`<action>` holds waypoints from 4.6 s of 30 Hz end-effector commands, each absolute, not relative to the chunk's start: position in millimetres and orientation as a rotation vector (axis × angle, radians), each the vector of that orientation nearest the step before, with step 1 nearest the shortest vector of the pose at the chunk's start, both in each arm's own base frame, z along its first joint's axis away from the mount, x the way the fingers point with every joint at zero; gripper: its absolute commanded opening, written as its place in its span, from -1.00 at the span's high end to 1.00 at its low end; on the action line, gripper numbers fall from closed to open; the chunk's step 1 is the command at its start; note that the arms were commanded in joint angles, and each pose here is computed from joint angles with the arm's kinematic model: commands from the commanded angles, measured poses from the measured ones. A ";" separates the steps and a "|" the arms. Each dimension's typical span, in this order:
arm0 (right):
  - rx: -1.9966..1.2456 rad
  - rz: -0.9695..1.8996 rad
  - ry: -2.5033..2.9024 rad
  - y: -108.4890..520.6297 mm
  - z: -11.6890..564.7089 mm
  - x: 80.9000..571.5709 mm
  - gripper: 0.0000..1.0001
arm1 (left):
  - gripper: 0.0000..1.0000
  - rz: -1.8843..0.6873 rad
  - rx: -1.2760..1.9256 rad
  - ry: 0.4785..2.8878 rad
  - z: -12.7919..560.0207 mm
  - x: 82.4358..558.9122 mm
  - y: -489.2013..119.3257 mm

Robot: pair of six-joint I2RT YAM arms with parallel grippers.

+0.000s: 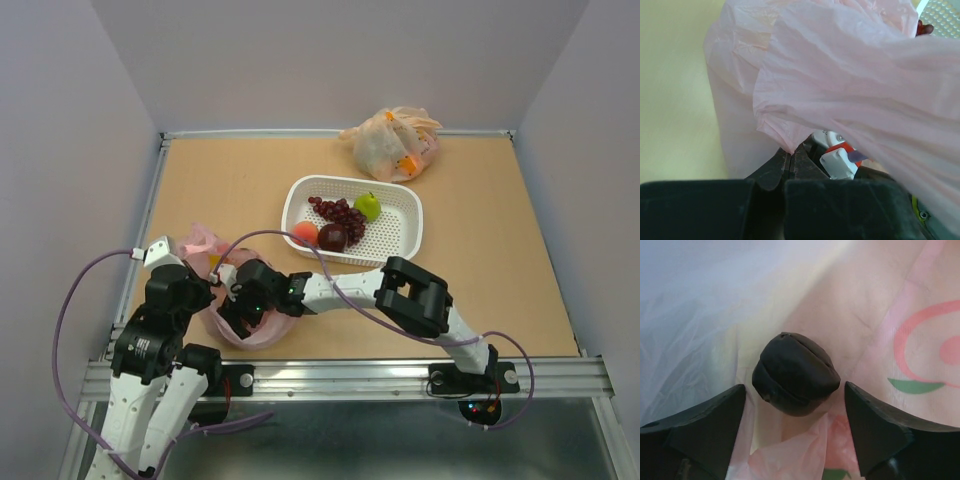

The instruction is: Untie the knot of the plastic bag and take out the fruit

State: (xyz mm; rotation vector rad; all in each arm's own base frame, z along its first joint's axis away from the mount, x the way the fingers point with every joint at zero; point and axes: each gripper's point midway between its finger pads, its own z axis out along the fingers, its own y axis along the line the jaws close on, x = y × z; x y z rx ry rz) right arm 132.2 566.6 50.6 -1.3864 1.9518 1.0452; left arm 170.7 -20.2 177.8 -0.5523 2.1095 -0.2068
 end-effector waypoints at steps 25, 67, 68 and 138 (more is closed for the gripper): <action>-1.119 0.930 1.827 535.3 124.3 166.9 0.99 | 1.00 -0.299 -0.523 2.022 208.5 178.3 -29.5; -0.278 0.378 1.803 324.7 220.3 360.8 0.78 | 1.00 -0.207 -0.550 2.031 212.4 176.0 -16.1; -0.267 0.357 1.818 318.8 214.0 367.9 0.55 | 1.00 -0.201 -0.544 2.026 214.5 176.6 -15.1; -0.819 1.289 1.723 527.4 181.0 206.9 -0.87 | 1.00 -0.595 -0.349 2.222 218.2 169.4 -87.2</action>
